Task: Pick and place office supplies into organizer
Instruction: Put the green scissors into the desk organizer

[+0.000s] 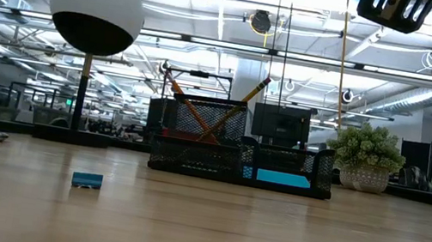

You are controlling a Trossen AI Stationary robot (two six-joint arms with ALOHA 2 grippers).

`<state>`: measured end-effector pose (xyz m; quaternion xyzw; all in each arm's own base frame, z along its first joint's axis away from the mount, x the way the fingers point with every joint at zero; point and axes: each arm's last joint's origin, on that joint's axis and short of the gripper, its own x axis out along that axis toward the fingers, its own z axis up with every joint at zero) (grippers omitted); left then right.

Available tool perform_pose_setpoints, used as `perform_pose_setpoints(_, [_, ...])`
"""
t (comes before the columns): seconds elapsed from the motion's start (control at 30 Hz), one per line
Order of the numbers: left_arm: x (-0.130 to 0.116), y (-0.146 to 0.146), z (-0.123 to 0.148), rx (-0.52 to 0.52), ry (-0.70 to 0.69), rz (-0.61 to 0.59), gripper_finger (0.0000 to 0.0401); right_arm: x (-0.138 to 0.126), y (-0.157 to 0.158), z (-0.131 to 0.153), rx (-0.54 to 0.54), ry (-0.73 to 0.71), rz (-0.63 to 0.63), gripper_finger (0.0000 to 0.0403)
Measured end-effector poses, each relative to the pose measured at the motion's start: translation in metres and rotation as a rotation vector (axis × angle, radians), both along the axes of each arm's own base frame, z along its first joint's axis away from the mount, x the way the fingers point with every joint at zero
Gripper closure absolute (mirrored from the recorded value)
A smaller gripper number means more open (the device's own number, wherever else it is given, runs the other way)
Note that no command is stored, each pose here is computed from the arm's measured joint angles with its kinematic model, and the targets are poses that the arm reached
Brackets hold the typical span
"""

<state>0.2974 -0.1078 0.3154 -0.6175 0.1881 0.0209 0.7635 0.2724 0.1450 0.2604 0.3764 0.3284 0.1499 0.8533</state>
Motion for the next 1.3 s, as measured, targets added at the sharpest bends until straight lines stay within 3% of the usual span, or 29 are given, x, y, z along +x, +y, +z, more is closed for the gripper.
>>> perform_pose_setpoints(0.17, [0.007, 0.011, 0.011, -0.106, -0.092, 0.019, 0.0380, 0.000, 0.000, 0.000, 0.000, 0.000, 0.000, 0.0298])
perform_pose_setpoints(0.3, [0.011, 0.020, 0.017, -0.155, -0.147, 0.041, 0.0394, 0.000, 0.000, 0.000, 0.000, 0.000, 0.000, 0.0298])
perform_pose_setpoints(0.73, [0.015, 0.033, 0.026, -0.399, -0.190, 0.089, 0.0396, 0.000, 0.000, 0.000, 0.000, 0.000, 0.000, 0.0298])
perform_pose_setpoints(1.13, [0.016, 0.035, 0.025, -0.607, -0.128, 0.089, 0.0392, 0.000, 0.000, 0.000, 0.000, 0.000, 0.000, 0.0298])
perform_pose_setpoints(1.3, [0.016, 0.037, 0.023, -0.631, -0.094, 0.107, 0.0397, 0.000, 0.000, 0.000, 0.000, 0.000, 0.000, 0.0298])
